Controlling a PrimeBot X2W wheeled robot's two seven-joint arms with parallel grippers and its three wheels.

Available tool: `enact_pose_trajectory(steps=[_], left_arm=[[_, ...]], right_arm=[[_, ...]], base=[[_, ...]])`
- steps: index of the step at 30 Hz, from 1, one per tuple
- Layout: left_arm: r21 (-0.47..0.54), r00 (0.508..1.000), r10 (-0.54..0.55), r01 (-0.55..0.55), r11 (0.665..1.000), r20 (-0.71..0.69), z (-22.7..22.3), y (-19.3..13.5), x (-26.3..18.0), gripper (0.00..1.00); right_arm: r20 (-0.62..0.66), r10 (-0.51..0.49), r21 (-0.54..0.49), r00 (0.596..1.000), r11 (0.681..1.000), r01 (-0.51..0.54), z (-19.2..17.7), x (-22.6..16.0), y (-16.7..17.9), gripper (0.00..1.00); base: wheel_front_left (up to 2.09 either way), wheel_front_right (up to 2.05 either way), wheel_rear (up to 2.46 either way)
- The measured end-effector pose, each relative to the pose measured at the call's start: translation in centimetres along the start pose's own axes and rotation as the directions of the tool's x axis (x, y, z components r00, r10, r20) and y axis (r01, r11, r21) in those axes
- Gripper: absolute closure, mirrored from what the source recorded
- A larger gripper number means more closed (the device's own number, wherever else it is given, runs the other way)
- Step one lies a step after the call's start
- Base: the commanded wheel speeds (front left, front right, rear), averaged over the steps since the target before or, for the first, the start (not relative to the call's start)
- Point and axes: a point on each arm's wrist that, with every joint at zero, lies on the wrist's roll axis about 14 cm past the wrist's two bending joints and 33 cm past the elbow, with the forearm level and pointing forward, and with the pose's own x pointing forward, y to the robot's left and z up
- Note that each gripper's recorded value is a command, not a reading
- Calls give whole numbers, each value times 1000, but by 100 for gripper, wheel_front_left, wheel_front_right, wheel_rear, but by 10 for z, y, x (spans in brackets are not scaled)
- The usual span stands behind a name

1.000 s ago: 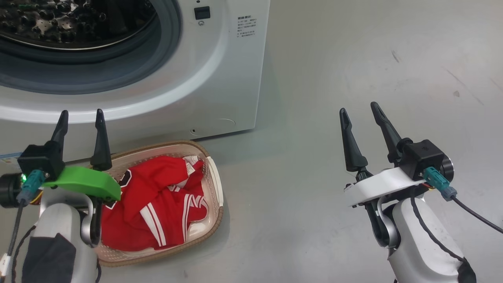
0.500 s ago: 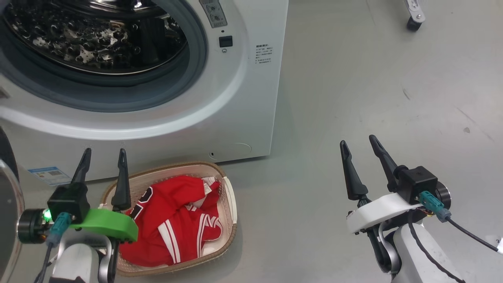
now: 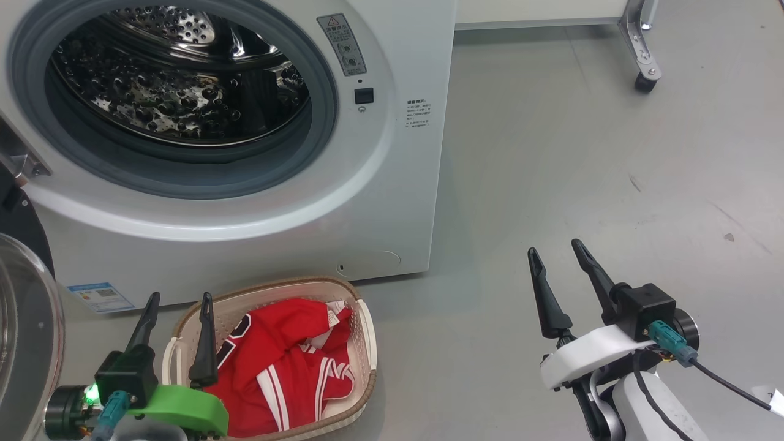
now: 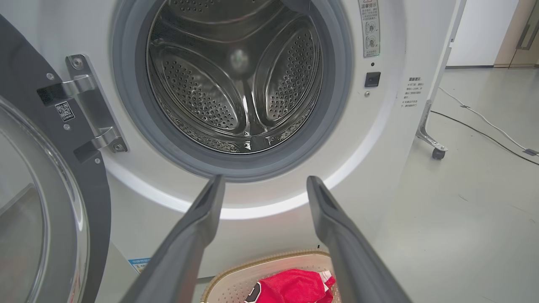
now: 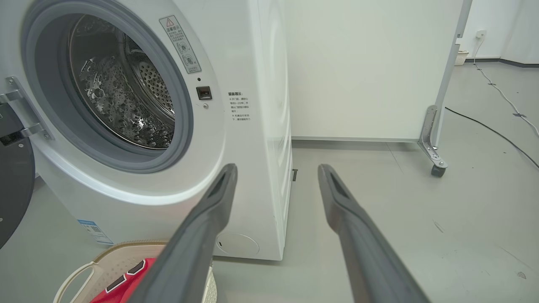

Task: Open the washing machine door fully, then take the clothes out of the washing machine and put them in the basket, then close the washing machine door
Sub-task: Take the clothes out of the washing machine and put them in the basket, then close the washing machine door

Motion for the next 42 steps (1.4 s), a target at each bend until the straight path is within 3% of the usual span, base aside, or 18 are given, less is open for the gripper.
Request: enact_pose_trajectory(steps=[42], left_arm=[[0,1000,-8,8,1000,-28,9,-11,-22,0]], right_arm=[[18,-2,1,1000,1000,2,6,-4,0,0]], base=[[-1,3,-2]])
